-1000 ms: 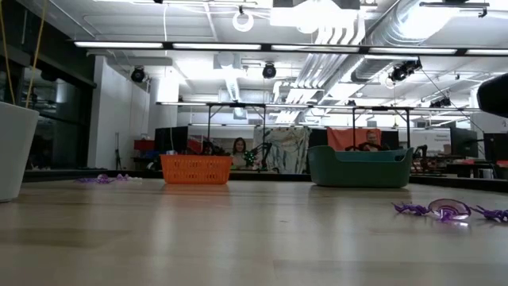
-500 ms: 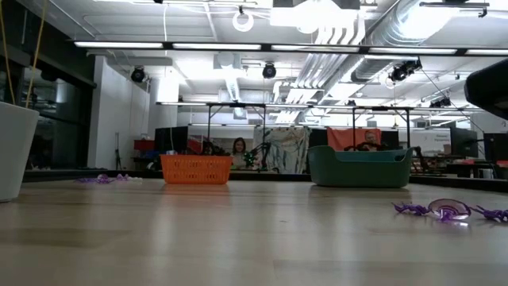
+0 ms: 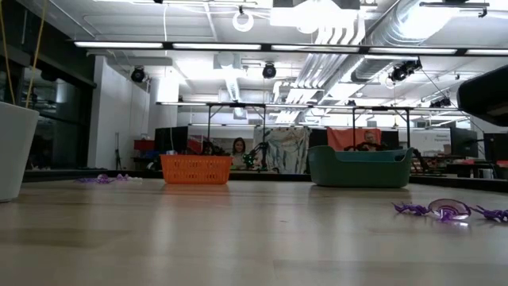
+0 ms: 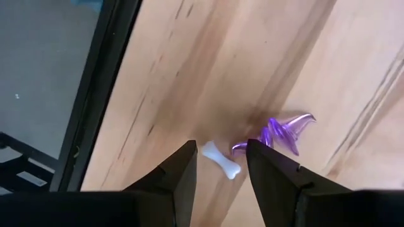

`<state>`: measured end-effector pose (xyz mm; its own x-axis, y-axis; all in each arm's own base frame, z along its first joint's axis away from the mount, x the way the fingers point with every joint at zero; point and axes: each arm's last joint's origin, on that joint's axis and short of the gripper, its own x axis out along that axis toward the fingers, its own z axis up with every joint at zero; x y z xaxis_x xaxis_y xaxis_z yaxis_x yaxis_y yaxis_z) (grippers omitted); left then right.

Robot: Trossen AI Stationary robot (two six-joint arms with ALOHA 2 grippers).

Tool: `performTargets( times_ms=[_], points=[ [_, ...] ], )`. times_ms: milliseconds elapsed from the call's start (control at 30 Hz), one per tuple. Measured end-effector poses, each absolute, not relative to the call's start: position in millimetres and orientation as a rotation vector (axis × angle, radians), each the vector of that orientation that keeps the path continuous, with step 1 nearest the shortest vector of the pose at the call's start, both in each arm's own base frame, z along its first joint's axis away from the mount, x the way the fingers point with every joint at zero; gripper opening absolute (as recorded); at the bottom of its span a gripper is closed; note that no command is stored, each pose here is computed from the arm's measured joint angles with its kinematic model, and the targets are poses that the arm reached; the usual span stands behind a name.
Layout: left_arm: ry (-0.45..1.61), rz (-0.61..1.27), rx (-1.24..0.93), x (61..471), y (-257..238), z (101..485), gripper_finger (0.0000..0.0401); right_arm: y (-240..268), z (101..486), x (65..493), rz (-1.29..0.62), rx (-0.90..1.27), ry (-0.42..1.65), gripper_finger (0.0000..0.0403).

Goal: Sort Halloween decoration
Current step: Put the white bone toy into the yellow bin

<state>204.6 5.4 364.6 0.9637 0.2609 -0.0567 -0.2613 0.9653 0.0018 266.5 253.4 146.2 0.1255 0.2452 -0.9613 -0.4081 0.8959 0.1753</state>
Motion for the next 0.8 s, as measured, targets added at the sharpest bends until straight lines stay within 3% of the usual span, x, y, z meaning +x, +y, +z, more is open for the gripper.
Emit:
performTargets(
  times_ms=[800],
  points=[
    [0.058,0.264,-0.005,204.5,5.4,364.5,0.0136,239.1,152.7,274.4,0.403,-0.136,1.346,0.0138]
  ],
)
